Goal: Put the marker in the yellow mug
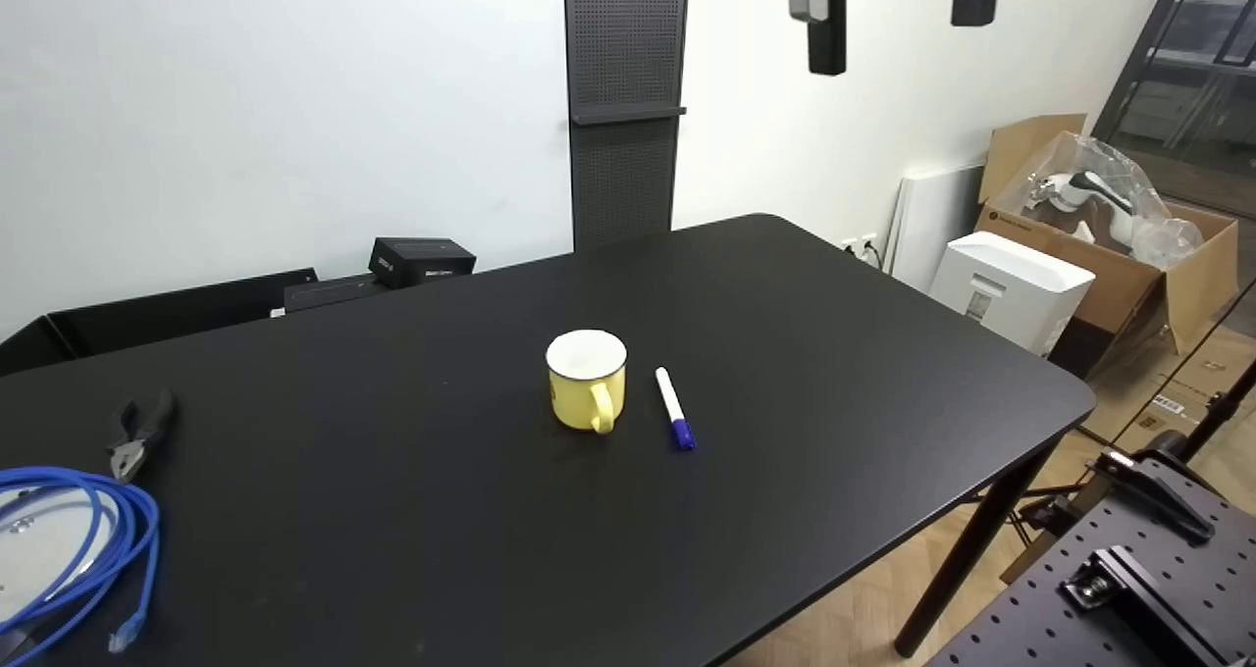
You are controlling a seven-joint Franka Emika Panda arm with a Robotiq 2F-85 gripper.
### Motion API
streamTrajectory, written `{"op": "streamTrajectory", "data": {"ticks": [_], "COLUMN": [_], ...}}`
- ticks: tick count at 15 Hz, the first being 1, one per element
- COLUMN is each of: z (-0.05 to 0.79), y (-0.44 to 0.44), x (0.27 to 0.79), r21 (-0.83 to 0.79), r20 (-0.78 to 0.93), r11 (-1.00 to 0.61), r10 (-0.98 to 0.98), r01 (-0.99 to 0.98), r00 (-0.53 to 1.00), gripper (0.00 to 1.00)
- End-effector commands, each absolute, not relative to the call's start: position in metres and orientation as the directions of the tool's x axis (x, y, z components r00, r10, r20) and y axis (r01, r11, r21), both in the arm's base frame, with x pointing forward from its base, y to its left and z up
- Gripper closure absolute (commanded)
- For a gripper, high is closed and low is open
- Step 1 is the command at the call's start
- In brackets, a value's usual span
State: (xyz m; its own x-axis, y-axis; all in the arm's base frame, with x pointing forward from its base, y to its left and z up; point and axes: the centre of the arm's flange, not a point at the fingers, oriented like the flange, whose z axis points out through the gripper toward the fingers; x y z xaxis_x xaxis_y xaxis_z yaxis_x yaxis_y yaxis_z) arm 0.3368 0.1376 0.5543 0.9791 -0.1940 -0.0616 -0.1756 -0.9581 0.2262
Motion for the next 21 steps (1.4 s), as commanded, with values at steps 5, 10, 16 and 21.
{"op": "streamTrajectory", "data": {"ticks": [5,10,16,21], "z": [0.521,0.474,0.472,0.448], "y": [0.097,0.075,0.077,0.076], "x": [0.414,0.443,0.437,0.471], "r21": [0.133,0.106,0.141,0.051], "r20": [0.072,0.009,0.031,0.113], "r11": [-0.959,-0.947,-0.943,-0.922], "r10": [-0.241,-0.303,-0.300,-0.376], "r01": [-0.249,-0.302,-0.301,-0.384], "r00": [0.968,0.953,0.953,0.920], "gripper": [0.00,0.00,0.00,0.00]}}
